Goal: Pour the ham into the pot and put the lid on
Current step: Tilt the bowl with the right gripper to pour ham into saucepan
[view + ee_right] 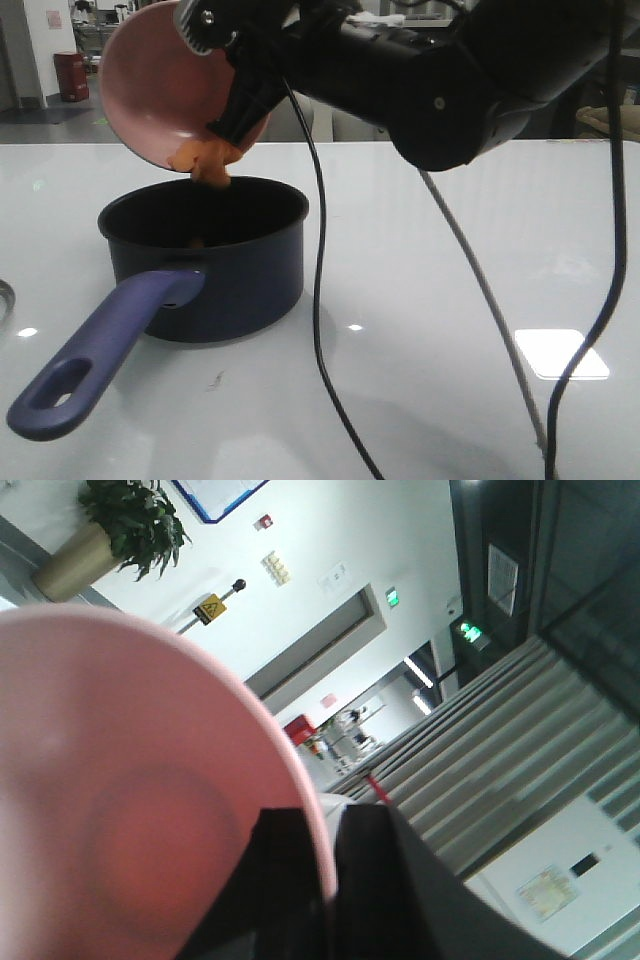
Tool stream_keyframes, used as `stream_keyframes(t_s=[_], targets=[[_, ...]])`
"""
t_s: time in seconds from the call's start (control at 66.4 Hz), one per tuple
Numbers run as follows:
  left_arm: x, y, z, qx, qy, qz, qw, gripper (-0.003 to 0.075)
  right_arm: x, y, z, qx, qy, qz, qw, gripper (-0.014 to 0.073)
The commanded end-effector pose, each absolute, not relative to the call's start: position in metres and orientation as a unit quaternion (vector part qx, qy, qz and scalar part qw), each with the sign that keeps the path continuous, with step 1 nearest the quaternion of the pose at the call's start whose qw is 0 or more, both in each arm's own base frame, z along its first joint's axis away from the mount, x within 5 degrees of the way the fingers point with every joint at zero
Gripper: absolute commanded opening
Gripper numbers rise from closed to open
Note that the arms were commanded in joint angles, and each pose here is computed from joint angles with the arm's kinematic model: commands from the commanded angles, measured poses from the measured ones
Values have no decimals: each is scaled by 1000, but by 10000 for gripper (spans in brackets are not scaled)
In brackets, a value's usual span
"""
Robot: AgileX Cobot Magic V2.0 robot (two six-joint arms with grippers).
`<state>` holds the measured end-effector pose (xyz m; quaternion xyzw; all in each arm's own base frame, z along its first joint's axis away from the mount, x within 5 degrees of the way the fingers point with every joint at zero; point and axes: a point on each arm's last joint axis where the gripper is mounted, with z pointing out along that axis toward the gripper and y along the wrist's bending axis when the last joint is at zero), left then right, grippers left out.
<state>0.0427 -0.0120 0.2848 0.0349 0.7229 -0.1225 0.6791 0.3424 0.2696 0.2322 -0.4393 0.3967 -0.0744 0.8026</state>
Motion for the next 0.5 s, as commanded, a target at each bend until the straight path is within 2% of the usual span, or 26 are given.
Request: stream_keyframes(t_s=[0.0, 0.181, 0.346, 0.482], targets=[[41, -12, 301, 30, 688, -132, 713, 572, 336, 266, 265, -398, 328, -97, 851, 139], [41, -12, 301, 30, 688, -132, 713, 572, 338, 268, 258, -399, 335, -91, 849, 139], [41, -12, 301, 30, 688, -132, 713, 572, 338, 266, 261, -366, 362, -39, 856, 139], [41, -12, 301, 30, 688, -132, 713, 572, 336, 265, 266, -361, 337, -51, 868, 139]])
